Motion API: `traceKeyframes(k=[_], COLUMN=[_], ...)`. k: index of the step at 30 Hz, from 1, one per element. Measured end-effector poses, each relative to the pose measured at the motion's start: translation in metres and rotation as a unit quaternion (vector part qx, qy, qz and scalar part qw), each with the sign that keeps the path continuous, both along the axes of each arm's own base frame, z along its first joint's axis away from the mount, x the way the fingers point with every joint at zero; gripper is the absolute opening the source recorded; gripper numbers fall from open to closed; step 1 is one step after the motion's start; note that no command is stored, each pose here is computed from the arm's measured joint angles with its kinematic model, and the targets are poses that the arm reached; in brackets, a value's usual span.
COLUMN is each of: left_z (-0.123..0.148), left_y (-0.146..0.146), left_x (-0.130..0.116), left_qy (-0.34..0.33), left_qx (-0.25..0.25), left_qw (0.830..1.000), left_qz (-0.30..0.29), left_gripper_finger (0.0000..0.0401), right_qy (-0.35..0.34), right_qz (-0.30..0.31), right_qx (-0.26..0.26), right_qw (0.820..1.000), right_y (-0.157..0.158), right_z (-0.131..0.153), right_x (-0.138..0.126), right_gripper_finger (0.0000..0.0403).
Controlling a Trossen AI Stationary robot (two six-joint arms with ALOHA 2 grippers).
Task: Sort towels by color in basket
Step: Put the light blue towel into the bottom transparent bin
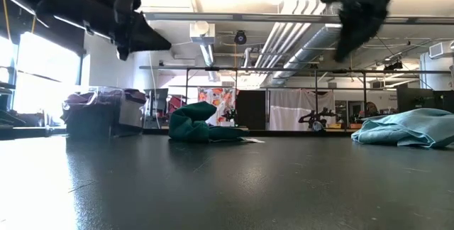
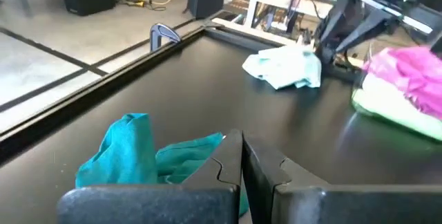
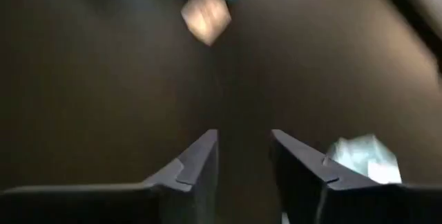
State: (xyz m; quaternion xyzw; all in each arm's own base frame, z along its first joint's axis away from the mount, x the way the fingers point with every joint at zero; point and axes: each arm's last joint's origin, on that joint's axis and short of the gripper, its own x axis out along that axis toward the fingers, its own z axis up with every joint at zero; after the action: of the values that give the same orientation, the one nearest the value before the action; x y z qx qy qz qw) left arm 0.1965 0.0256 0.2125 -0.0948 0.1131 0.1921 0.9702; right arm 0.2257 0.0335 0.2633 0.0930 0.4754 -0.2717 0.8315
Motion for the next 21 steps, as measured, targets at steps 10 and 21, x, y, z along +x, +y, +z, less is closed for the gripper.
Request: traceKeyframes(k=[10, 21], left_z=[-0.023, -0.026], left_y=[0.001, 0.002], left_x=[0.017, 0.025], left_qy=[0.052, 0.044], left_qx=[0.020, 0.047], left_qw=[0.998, 0.998], left_qz=[-0.008, -0.015], left_gripper_finger=[0.0000, 0.0000], right_qy=[0.181, 0.158], right_qz=[-0.229, -0.293], right_qx=[0.068, 0.122], right_qw=[0.954, 0.935], right_y=[-0.039, -0.072], right_z=[-0.056, -0.109], right_x=[-0.047, -0.062], right_gripper_finger=[0.0247, 0.0220])
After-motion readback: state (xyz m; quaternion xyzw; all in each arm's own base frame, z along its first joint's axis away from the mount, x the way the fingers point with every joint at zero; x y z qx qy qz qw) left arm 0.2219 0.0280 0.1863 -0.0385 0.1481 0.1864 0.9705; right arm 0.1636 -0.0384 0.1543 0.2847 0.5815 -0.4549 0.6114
